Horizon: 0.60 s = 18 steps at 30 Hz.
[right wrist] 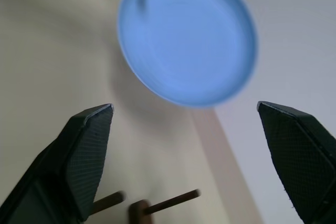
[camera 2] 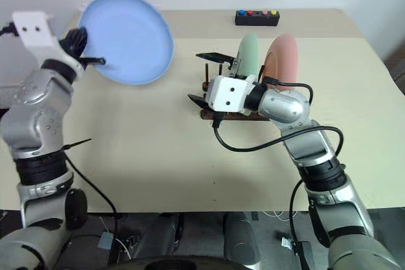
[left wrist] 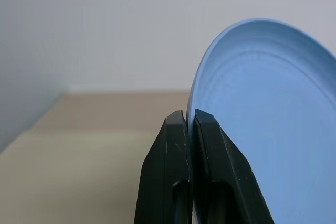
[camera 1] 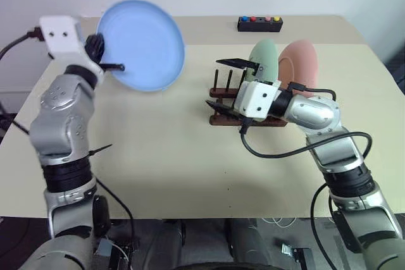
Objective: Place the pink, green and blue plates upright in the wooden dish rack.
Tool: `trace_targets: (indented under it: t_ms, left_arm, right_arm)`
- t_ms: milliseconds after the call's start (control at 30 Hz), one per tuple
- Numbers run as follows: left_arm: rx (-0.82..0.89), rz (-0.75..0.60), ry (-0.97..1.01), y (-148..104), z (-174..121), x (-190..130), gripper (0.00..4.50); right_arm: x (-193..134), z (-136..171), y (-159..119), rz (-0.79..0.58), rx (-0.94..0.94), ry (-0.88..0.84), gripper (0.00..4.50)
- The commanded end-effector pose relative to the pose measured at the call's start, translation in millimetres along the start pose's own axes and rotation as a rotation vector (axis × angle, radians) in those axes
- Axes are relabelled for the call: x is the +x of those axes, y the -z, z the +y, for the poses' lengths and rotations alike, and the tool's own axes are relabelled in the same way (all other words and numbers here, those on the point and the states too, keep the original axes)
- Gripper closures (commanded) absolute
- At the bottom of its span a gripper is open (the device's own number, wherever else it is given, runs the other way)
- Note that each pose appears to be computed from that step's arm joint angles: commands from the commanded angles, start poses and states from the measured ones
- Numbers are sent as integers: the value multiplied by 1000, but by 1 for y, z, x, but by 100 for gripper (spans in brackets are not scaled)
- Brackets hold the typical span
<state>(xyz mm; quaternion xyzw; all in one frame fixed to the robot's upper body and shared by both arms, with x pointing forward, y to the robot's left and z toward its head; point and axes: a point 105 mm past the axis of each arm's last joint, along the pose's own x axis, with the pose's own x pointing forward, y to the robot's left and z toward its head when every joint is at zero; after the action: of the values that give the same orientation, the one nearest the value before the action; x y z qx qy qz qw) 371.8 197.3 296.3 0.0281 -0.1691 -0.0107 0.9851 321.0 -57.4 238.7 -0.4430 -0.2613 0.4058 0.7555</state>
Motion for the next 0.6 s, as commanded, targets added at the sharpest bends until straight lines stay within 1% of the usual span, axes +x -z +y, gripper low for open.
trace_targets:
  t_ms: [33, 133, 200, 300, 600]
  left_arm:
    - [39, -146, 24, -38, -27, -2, 448]
    - [34, -165, 63, -44, -45, -4, 448]
    - [-6, -187, 99, -53, -60, -5, 448]
    - [-66, -203, 132, -61, -74, -6, 448]
    - [-116, -189, 210, -64, -93, -11, 448]
  right_arm:
    - [7, -13, -11, -29, -106, 70, 0]
    - [11, -17, -12, -25, -143, 94, 0]
    - [14, -16, -10, -15, -179, 94, 0]
    - [16, -14, -7, -8, -202, 95, 0]
    - [22, -6, 1, 18, -244, 82, 0]
